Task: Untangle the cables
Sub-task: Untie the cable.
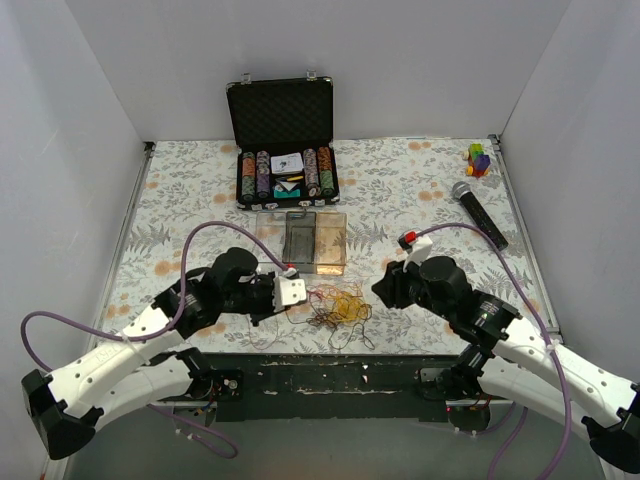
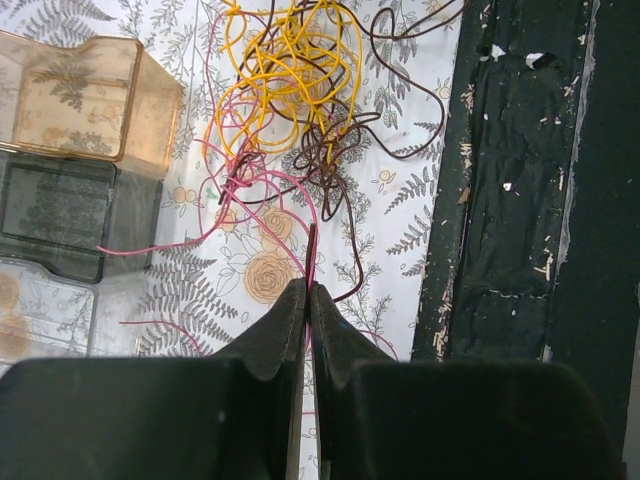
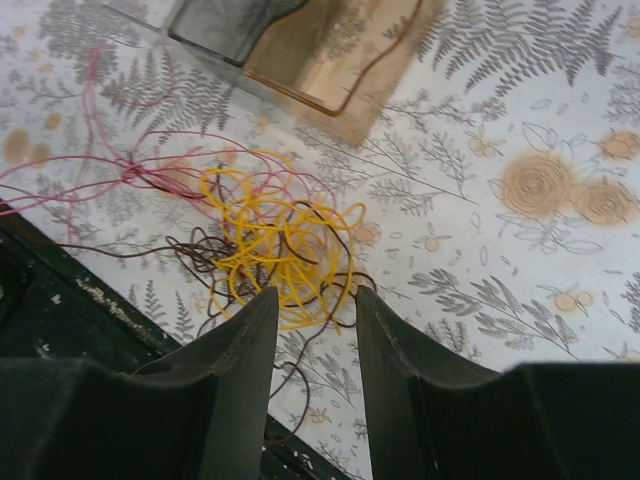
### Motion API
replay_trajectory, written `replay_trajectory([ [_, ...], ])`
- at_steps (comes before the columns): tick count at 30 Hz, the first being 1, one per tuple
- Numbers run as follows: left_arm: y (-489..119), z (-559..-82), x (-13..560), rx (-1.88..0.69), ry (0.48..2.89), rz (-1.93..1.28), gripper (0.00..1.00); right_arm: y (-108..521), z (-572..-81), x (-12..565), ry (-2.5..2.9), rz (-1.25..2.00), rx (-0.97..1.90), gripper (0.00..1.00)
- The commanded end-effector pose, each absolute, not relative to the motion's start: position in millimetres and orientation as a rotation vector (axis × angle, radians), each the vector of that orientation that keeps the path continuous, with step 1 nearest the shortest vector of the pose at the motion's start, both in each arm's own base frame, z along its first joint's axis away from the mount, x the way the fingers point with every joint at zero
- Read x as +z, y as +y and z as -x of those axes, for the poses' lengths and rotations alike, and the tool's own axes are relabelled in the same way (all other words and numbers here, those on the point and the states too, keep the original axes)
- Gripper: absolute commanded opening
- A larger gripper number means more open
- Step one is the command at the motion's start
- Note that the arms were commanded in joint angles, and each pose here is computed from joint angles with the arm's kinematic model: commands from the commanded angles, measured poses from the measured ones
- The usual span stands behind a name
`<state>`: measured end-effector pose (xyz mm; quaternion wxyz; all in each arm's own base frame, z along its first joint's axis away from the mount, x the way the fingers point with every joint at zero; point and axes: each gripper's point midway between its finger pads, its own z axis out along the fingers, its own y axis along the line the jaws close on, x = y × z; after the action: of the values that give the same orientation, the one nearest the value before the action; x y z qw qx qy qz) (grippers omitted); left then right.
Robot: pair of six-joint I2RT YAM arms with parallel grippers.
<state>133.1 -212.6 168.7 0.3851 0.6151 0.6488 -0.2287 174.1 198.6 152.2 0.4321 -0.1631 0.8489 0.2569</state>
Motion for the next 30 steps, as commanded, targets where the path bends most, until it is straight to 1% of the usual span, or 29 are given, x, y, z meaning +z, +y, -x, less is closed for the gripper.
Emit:
replay_trajectory([
  [1,-225,-136,184,-0.630,1.631,-1.551,0.00,235,-170,188,1.965,0.488,0.864,0.47],
  [7,-226,-139,191,-0.623,1.619,-1.534,0.00,274,-162,190,1.907,0.595,0.992,0.50],
  [13,-222,-143,199,-0.590,1.623,-1.510,0.00,311,-158,171,1.909,0.707,1.035,0.50],
  [22,-220,-140,206,-0.596,1.625,-1.502,0.00,339,-174,154,1.903,0.763,1.001,0.49],
  [30,-218,-139,211,-0.596,1.626,-1.494,0.00,360,-186,148,1.896,0.793,0.993,0.46],
])
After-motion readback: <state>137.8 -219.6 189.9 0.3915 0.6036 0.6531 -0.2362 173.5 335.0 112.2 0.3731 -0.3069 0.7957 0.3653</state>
